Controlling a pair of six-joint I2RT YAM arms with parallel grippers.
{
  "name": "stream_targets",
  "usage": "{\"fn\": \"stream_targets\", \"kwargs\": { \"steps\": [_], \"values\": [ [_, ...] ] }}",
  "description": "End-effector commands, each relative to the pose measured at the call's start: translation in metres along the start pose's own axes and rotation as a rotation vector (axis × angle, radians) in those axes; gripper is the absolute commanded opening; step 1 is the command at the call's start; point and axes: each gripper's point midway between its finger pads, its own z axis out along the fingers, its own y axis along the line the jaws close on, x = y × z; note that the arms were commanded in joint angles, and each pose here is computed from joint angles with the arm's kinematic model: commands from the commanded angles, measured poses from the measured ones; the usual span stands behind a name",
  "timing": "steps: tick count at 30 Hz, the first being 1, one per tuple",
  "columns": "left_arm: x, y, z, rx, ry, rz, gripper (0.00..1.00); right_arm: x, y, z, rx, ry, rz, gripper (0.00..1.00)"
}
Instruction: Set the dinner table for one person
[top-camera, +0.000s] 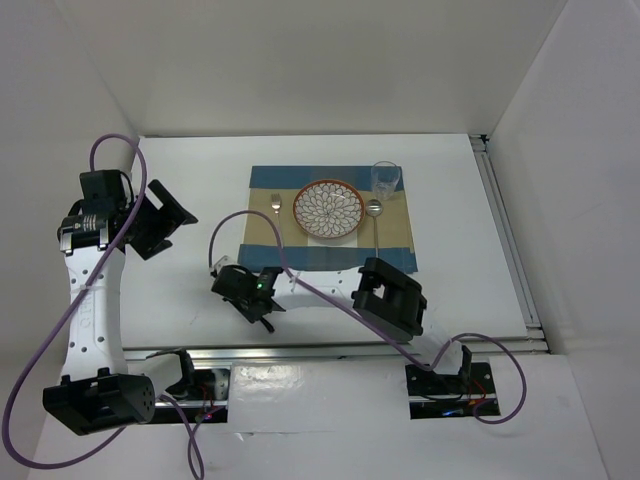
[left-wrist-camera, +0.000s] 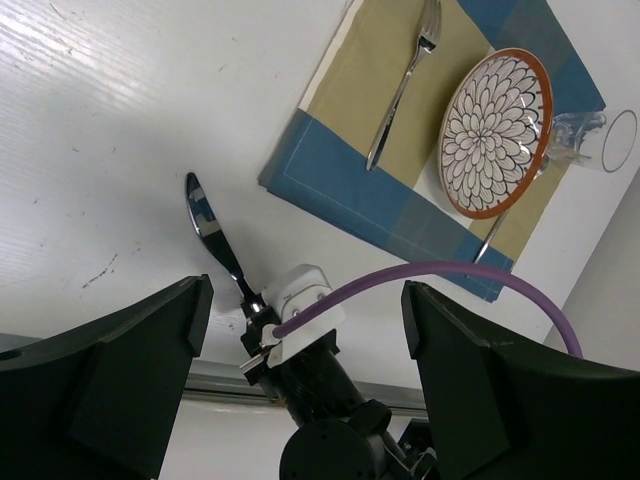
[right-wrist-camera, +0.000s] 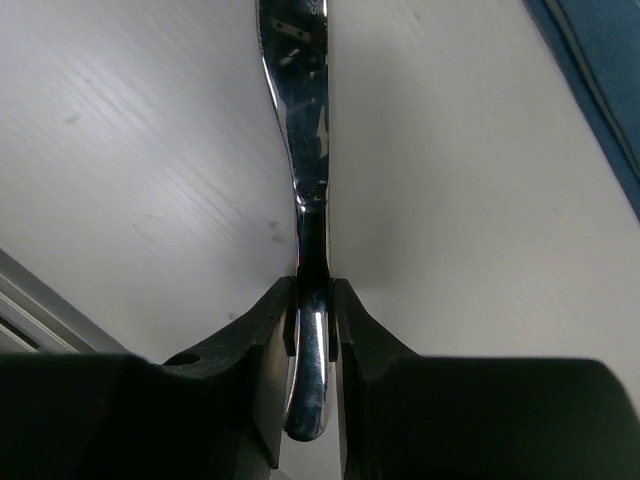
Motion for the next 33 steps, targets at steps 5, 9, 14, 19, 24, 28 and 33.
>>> {"fn": "stream_targets", "kwargs": {
  "steps": [5, 9, 14, 19, 24, 28, 33],
  "values": [
    [-0.006, -0.013, -0.01, 0.068, -0.034, 0.045, 0.95, -0.014, -0.063, -0.048, 0.133, -0.054, 0.074, 0.0],
    [-0.006, -0.013, -0.01, 0.068, -0.034, 0.045, 0.95, -0.014, -0.085, -0.067, 0.16, -0.073, 0.117, 0.0],
    [-0.007, -0.013, -0.012, 0.065, -0.047, 0.047, 0.95, -0.011, -0.122, -0.098, 0.238, -0.106, 0.186, 0.0],
    [-0.008, -0.012, -0.012, 0.057, -0.052, 0.038, 0.95, -0.002, -0.149, -0.127, 0.279, -0.13, 0.276, 0.0],
    [-0.008, -0.011, -0.01, 0.052, -0.044, 0.035, 0.95, 0.01, -0.166, -0.155, 0.29, -0.137, 0.331, 0.0],
    [-0.008, -0.011, -0.01, 0.052, -0.044, 0.035, 0.95, 0.024, -0.192, -0.167, 0.346, -0.127, 0.413, 0.0],
    [-0.006, -0.009, -0.008, 0.048, -0.037, 0.033, 0.95, 0.043, -0.252, -0.181, 0.447, -0.118, 0.561, 0.0]
  ]
}}
